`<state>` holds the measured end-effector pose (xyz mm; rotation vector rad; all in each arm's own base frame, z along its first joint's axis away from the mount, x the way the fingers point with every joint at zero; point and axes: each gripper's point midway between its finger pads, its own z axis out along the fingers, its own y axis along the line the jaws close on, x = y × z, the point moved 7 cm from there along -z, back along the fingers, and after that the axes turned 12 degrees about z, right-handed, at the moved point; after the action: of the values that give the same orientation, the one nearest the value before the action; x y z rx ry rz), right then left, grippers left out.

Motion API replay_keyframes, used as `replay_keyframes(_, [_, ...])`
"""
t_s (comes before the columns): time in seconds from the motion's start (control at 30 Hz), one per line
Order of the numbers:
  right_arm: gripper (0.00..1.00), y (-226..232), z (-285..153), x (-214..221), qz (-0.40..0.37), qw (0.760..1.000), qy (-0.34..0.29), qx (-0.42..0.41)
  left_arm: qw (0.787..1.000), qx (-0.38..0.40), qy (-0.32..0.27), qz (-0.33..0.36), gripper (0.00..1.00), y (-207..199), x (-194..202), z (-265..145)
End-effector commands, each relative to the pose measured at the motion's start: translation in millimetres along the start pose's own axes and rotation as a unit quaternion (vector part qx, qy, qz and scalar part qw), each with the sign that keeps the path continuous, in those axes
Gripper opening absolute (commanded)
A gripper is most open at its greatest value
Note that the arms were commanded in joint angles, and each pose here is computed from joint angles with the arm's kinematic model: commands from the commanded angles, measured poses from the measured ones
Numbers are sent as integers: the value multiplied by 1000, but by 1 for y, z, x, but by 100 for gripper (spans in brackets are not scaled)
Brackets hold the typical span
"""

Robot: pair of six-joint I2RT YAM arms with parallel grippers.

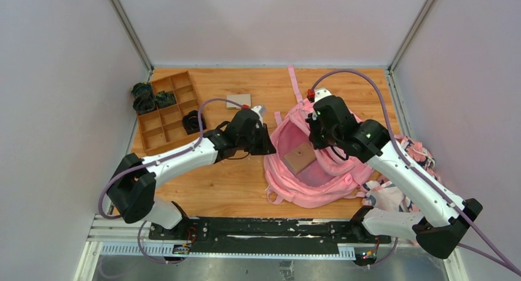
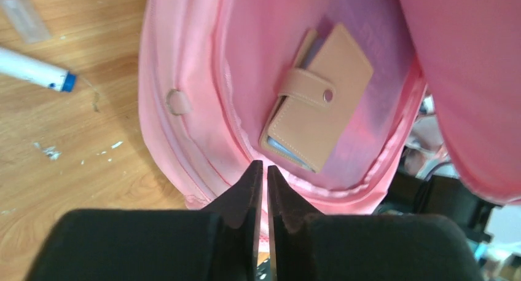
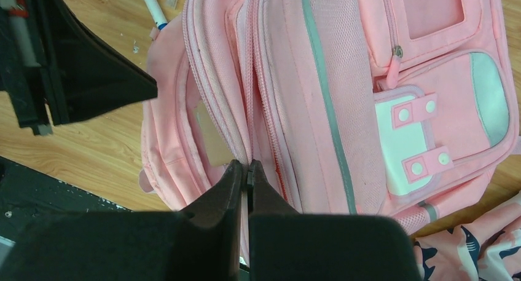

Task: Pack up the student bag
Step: Place the personal item in the student bag, then pick up the personal item from the center of the board.

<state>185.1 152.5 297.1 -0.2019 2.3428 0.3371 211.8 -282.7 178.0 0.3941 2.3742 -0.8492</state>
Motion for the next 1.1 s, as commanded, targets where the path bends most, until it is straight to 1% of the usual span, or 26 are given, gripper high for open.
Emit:
replay_keyframes(0.0, [0, -5, -10, -5, 11, 999, -30, -2, 999, -9, -50, 10, 9, 4, -23, -20])
replay_keyframes(0.1, [0, -5, -10, -4, 12, 999, -29, -4, 998, -26, -48, 21, 10, 8, -28, -24])
replay_keyframes(0.17, [0, -5, -12, -4, 14, 999, -31, -6, 997, -48, -53, 19, 14, 19, -36, -29])
replay_keyframes(0.27, [0, -5, -14, -3, 15, 999, -32, -12, 991, -97, -87, -20, 20, 58, -58, -37])
replay_keyframes(0.3, [0, -4, -13, -2, 15, 999, -30, -14, 987, -124, -98, -26, 25, 72, -65, -39])
replay_keyframes(0.33, [0, -4, -12, -1, 14, 999, -28, -18, 983, -148, -102, -33, 34, 85, -72, -39])
replay_keyframes(0.37, [0, -3, -11, -1, 15, 999, -27, -20, 980, -165, -100, -45, 40, 98, -78, -37])
replay_keyframes(0.47, [0, -1, -10, 1, 16, 999, -21, -27, 973, -195, -97, -78, 58, 131, -95, -28])
replay_keyframes(0.63, [0, -2, -9, 5, 18, 999, -17, -29, 955, -228, -106, -155, 76, 174, -117, 3])
replay_keyframes(0.77, [0, -6, -2, 16, 17, 1000, -1, -19, 932, -263, -136, -211, 80, 192, -135, 28])
replay_keyframes(0.83, [0, -11, 6, 31, 14, 1000, 24, -8, 919, -278, -145, -240, 81, 201, -140, 40])
replay_keyframes(0.9, [1, -15, 16, 52, 12, 998, 57, -7, 912, -282, -149, -259, 81, 206, -144, 49])
replay_keyframes(0.93, [11, -15, 22, 63, 10, 997, 76, -15, 907, -287, -154, -268, 81, 209, -145, 53])
replay_keyframes(1.0, [49, -11, 33, 83, 10, 992, 114, -45, 899, -287, -169, -286, 81, 212, -148, 59])
replay_keyframes(1.03, [56, -9, 37, 90, 8, 989, 136, -58, 896, -286, -174, -292, 81, 214, -149, 62])
replay_keyframes(1.07, [61, -8, 38, 93, 8, 987, 151, -60, 894, -286, -177, -296, 81, 216, -150, 65])
